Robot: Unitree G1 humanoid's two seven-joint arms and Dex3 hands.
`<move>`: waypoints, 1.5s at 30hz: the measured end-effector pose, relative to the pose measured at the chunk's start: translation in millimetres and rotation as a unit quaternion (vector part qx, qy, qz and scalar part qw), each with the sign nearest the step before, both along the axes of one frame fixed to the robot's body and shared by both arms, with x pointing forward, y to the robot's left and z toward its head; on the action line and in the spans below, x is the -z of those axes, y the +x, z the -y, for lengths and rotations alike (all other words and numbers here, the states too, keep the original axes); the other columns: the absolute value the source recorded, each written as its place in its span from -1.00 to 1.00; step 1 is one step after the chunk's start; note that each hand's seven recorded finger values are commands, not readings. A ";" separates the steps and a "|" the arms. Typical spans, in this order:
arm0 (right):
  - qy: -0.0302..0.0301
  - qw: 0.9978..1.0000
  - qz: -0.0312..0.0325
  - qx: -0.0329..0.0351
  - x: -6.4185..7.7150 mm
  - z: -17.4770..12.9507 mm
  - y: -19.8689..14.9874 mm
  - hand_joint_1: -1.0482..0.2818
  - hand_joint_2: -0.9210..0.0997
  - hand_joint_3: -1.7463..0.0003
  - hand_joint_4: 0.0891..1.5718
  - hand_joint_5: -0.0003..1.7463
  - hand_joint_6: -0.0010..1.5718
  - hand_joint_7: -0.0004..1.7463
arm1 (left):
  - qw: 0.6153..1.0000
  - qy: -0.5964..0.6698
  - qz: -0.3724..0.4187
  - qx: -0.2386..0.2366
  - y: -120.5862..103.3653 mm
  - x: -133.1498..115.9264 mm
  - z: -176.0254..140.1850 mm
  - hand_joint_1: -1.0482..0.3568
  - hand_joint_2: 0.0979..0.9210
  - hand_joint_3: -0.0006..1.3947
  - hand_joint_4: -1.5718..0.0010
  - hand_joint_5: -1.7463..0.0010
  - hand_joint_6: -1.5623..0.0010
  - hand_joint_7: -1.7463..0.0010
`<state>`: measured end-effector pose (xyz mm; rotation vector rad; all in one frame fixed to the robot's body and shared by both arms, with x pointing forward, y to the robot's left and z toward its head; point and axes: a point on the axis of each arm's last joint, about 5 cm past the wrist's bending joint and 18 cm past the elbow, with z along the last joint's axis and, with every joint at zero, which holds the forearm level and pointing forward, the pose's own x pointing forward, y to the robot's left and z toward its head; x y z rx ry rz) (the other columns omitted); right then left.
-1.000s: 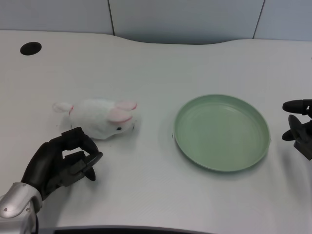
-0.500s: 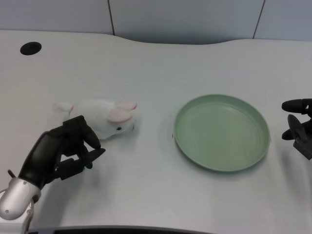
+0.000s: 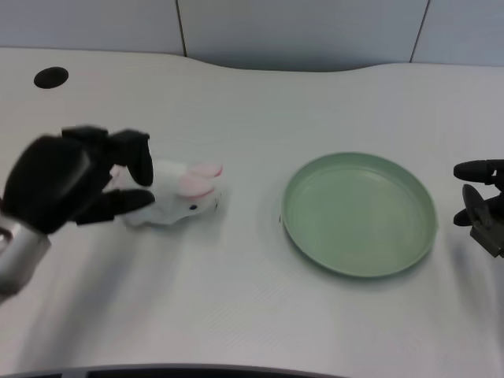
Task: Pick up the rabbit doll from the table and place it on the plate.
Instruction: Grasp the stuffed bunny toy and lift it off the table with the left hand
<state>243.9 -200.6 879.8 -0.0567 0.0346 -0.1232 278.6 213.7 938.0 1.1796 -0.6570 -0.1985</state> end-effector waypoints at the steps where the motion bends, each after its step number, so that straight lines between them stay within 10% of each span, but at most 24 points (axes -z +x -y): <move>1: 0.001 1.000 0.001 -0.001 -0.7 -0.9 0.2 0.26 -1.00 0.42 -0.57 0.85 -0.49 0.28 | 1.000 0.025 0.008 0.003 4.5 -7.4 -0.4 -0.46 1.00 -0.77 0.48 -0.60 0.40 -0.11; 3: 0.004 1.000 0.003 -0.002 -0.8 -2.4 0.3 0.25 -1.00 0.43 -0.57 0.85 -0.48 0.28 | 0.995 0.096 -0.011 0.007 10.3 -16.1 -1.6 -0.51 1.00 -0.77 0.57 -0.43 0.35 0.29; 6: 0.004 1.000 0.002 -0.002 -0.5 -2.8 0.1 0.24 -1.00 0.44 -0.56 0.85 -0.47 0.27 | 0.985 0.165 -0.052 0.000 15.4 -23.3 -3.0 -0.59 0.99 -0.96 0.53 0.33 0.35 0.90; 16: 0.006 1.000 -0.007 -0.003 -0.8 -5.9 0.5 0.27 -1.00 0.42 -0.64 0.89 -0.47 0.28 | 0.956 0.262 -0.132 -0.004 29.0 -41.0 9.6 -0.83 1.00 -0.85 0.99 0.95 0.92 0.99; 34: 0.005 1.000 -0.004 0.002 0.8 -1.6 -5.4 0.26 -1.00 0.43 -0.56 0.81 -0.44 0.24 | 0.928 0.282 -0.244 -0.020 58.9 -47.6 51.9 -1.00 1.00 -0.77 1.00 1.00 1.00 1.00; 42: 0.010 1.000 0.001 0.001 -5.2 -1.1 -8.7 0.27 -1.00 0.41 -0.58 0.79 -0.44 0.27 | 0.912 0.286 -0.291 -0.043 69.5 -41.5 61.2 -1.00 1.00 -0.89 1.00 1.00 1.00 1.00; 45: 0.010 1.000 0.002 -0.001 -5.3 -0.8 -10.5 0.26 -1.00 0.42 -0.59 0.80 -0.44 0.28 | 0.900 0.296 -0.314 -0.056 71.1 -32.1 62.7 -1.00 0.97 -0.93 0.99 1.00 0.96 0.98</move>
